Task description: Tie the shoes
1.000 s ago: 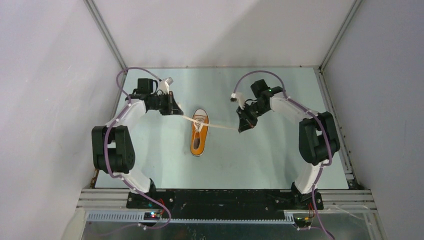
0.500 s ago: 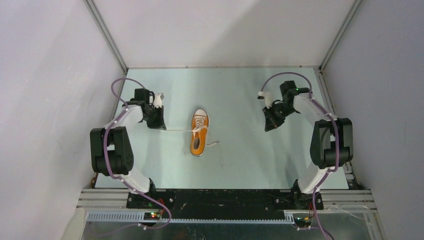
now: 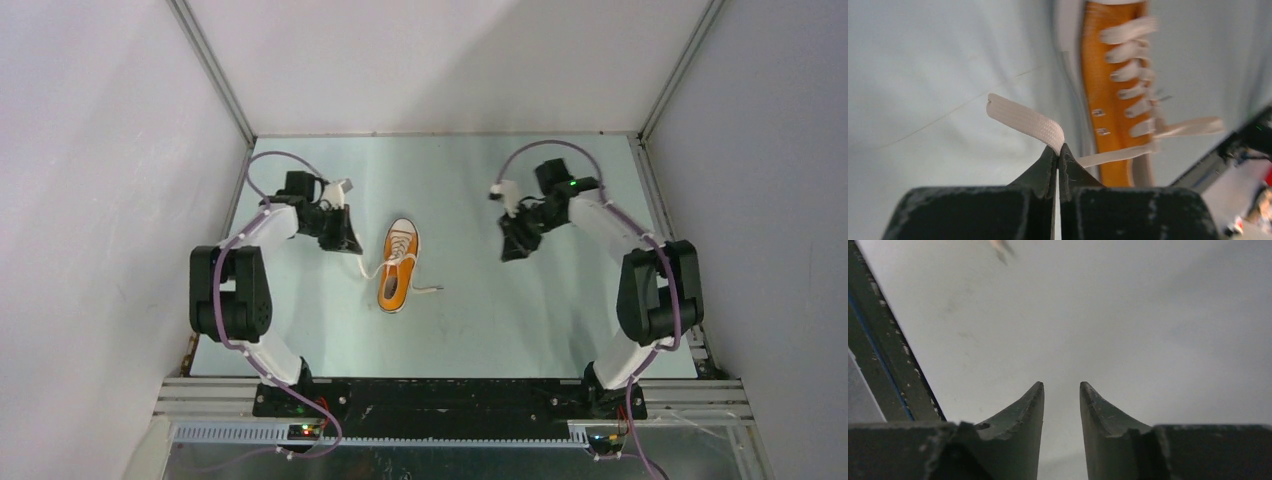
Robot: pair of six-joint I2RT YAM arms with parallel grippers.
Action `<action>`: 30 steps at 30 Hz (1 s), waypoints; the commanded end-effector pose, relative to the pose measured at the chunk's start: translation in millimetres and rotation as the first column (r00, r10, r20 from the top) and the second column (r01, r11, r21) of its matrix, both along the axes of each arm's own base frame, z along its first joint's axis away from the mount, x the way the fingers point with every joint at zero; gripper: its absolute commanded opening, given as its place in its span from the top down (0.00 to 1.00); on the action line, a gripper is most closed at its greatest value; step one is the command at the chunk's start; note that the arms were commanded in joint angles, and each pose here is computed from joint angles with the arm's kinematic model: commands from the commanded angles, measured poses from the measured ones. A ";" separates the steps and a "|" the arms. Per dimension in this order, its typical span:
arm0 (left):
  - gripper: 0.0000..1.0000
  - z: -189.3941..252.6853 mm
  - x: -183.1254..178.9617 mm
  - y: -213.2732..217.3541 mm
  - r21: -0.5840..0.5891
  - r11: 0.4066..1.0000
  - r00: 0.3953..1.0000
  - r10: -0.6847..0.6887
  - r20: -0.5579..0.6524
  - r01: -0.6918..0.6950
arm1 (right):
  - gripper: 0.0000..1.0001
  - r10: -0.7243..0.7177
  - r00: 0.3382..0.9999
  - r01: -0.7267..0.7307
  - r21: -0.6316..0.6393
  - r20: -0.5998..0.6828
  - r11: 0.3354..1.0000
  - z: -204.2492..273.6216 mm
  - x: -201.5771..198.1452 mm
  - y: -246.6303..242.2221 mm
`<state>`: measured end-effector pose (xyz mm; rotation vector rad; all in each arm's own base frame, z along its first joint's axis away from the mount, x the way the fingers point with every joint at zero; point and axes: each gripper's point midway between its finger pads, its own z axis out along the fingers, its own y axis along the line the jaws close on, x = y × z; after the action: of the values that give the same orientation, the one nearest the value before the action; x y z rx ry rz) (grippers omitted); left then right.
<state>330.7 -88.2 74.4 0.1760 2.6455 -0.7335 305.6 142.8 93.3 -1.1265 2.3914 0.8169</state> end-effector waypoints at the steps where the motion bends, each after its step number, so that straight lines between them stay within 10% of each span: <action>1: 1.00 24.4 5.9 -59.1 -0.205 0.970 0.992 -0.126 0.030 0.130 | 0.58 0.162 0.957 -0.208 0.179 0.239 0.962 44.3 12.5 93.7; 14: 1.00 -6.4 -3.7 -89.4 -0.317 0.938 0.978 -0.180 -0.106 0.138 | 0.36 0.328 0.943 -0.329 0.313 0.057 0.891 15.0 -6.6 217.3; 30: 1.00 13.2 -19.7 -125.3 -0.358 0.887 0.937 -0.341 -0.081 0.292 | 0.35 0.354 0.934 -0.318 0.353 -0.041 0.880 9.9 -14.8 192.0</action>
<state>310.0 -214.0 67.5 0.4095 2.6511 -1.3344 293.6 336.9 91.4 -1.3413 2.1124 1.3424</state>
